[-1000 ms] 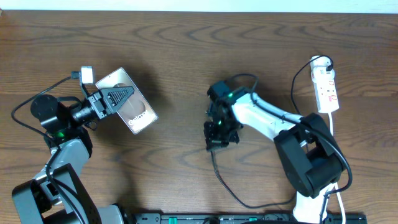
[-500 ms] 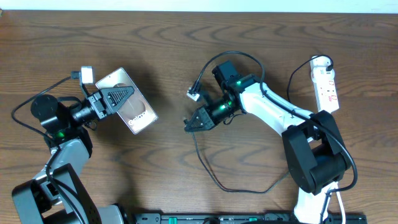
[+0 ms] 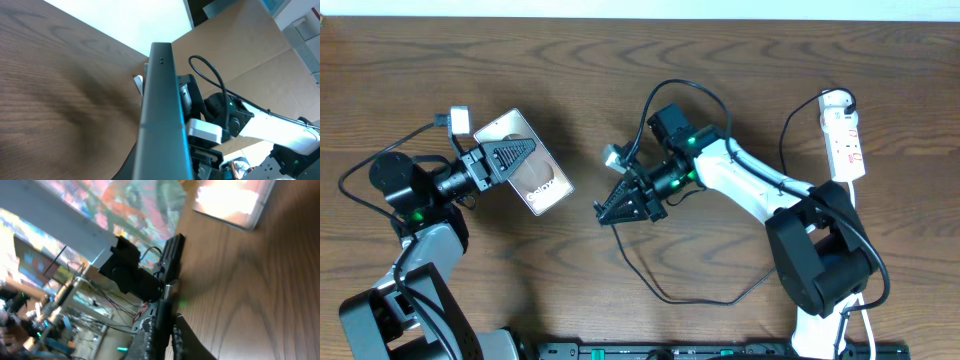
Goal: Plug charger to phone and switch on socket
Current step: 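Lift the plug with the right gripper toward the phone's bottom edge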
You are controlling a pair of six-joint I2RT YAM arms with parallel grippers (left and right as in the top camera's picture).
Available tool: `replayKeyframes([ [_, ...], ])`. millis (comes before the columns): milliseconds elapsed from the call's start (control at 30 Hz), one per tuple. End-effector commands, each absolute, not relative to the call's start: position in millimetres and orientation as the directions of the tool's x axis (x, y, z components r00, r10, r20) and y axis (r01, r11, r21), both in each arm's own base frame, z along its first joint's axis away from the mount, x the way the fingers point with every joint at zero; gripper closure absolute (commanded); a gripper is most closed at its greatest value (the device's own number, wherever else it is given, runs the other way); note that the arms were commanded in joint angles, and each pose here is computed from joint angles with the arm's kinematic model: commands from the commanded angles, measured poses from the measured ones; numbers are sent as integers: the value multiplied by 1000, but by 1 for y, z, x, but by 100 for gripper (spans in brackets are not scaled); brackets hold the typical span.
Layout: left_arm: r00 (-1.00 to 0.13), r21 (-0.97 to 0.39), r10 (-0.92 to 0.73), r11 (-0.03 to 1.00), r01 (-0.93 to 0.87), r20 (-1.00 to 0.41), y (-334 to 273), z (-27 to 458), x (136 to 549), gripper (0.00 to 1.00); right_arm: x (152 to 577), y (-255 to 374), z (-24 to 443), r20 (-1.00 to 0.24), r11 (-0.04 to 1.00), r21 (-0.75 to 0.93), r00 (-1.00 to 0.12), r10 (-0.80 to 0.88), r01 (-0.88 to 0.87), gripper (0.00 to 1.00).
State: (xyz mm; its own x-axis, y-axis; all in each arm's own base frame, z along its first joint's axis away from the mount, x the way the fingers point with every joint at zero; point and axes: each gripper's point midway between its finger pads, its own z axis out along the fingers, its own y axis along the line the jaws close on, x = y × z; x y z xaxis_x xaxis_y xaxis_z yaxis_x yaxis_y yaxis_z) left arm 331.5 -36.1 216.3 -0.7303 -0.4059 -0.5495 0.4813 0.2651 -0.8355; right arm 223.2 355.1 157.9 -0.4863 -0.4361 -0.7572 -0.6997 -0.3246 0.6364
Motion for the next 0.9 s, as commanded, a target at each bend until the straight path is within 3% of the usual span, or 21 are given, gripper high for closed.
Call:
replayKeyframes([
  [0, -716, -812, -382, 272, 517, -584, -36, 224, 329, 92, 215, 361, 171, -827, -438, 558, -434, -356, -704, 96],
  [167, -716, -812, -382, 272, 516, -583, -36, 224, 329, 93, 214, 362, 173, -827, -471, 562, -455, -331, -680, 98],
  [867, -714, -812, -388, 275, 515, -583, -35, 224, 330, 93, 215, 364, 159, -726, -413, 688, -557, -404, -597, 99],
])
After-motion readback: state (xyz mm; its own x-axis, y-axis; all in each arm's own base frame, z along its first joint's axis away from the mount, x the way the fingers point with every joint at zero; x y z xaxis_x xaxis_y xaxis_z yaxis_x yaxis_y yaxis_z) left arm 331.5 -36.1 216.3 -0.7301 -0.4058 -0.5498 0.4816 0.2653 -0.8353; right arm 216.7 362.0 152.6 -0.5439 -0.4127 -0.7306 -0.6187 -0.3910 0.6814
